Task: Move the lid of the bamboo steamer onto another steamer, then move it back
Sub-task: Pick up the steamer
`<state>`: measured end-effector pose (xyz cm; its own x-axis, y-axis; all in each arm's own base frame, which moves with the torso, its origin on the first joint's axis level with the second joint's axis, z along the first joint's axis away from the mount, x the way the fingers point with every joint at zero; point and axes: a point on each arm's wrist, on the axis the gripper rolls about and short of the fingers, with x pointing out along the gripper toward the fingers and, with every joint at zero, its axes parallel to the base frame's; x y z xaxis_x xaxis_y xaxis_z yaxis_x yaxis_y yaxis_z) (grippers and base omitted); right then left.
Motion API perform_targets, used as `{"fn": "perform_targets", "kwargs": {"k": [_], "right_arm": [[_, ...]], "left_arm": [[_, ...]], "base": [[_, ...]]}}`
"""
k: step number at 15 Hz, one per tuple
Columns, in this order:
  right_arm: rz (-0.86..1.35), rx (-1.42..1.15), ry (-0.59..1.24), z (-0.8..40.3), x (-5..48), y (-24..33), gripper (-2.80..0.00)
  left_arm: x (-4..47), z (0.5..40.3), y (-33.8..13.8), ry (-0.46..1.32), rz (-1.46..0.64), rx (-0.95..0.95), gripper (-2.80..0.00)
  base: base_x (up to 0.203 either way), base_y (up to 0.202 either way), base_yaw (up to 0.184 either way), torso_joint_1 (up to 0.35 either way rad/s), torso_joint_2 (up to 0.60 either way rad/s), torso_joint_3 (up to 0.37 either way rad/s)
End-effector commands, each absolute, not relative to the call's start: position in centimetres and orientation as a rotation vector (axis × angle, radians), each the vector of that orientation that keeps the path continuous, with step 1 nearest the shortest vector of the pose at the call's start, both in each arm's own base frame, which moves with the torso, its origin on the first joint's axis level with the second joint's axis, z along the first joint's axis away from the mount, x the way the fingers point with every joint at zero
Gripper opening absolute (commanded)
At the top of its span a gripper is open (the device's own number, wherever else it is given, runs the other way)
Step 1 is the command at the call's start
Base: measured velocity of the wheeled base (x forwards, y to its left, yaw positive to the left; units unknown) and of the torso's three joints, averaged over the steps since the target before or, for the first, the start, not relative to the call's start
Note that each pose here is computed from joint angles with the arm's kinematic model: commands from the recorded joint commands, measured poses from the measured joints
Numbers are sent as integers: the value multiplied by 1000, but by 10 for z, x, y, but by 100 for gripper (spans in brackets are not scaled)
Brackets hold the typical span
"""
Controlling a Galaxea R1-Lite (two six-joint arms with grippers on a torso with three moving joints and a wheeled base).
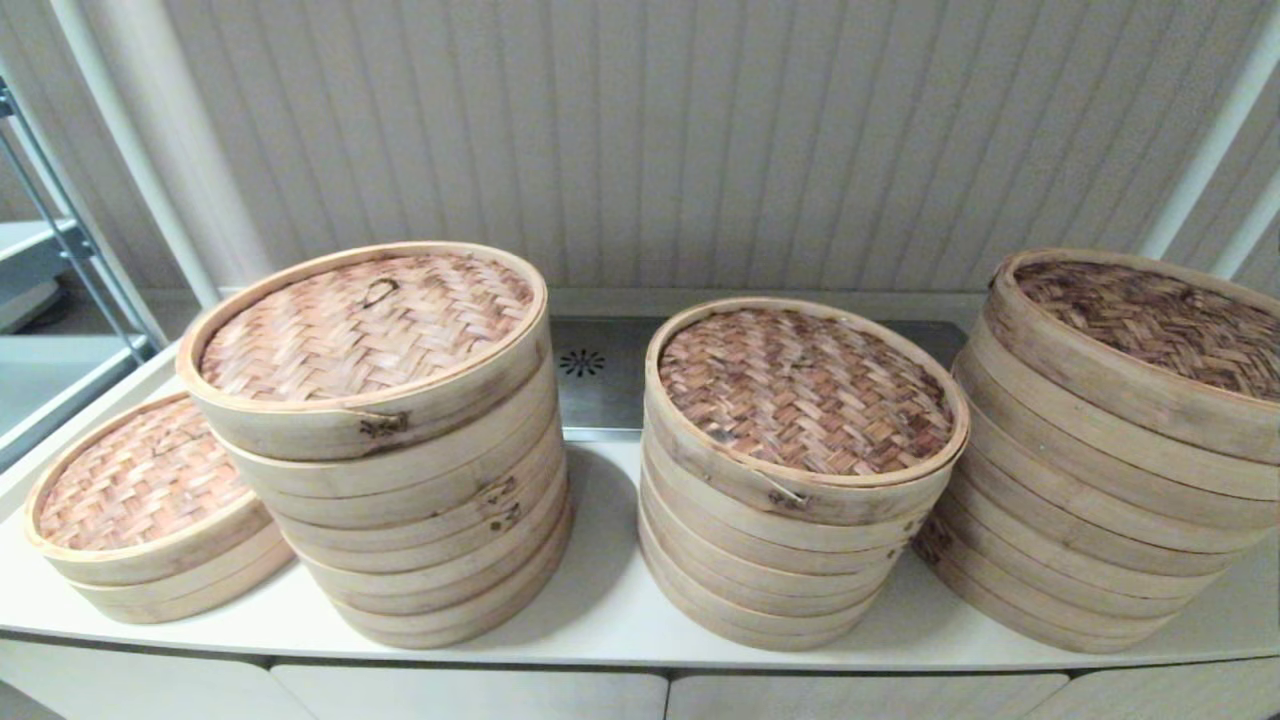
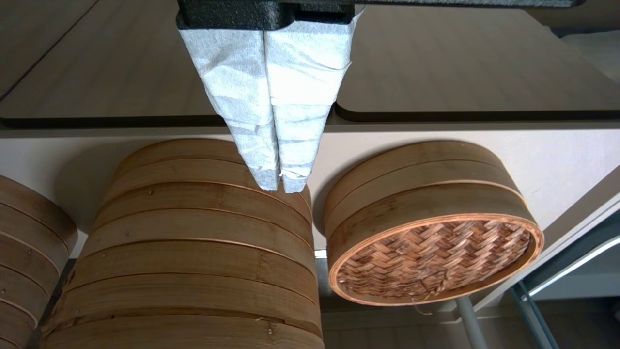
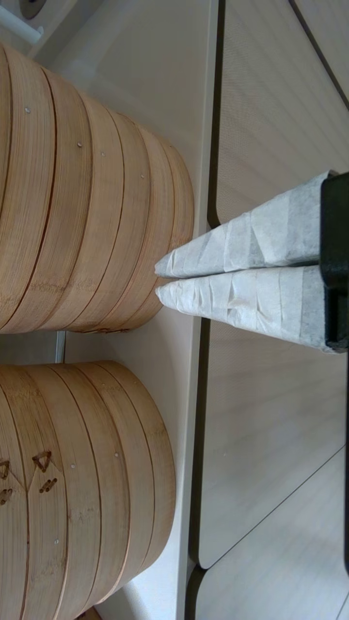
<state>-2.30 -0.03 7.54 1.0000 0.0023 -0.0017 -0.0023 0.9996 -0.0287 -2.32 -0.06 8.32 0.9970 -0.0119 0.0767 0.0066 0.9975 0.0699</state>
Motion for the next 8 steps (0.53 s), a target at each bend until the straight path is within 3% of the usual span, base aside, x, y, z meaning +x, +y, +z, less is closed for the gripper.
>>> {"fn": "perform_targets", "kwargs": {"k": [1, 8], "right_arm": [[3, -29, 3, 75, -23, 0, -280], [6, -32, 0, 76, -23, 0, -280]], "left_arm": [[-21, 74, -1, -46, -11, 70, -280], [-21, 74, -1, -46, -9, 73, -280]], "base": [[0, 0, 0, 0, 0, 0], [0, 0, 0, 0, 0, 0]]}}
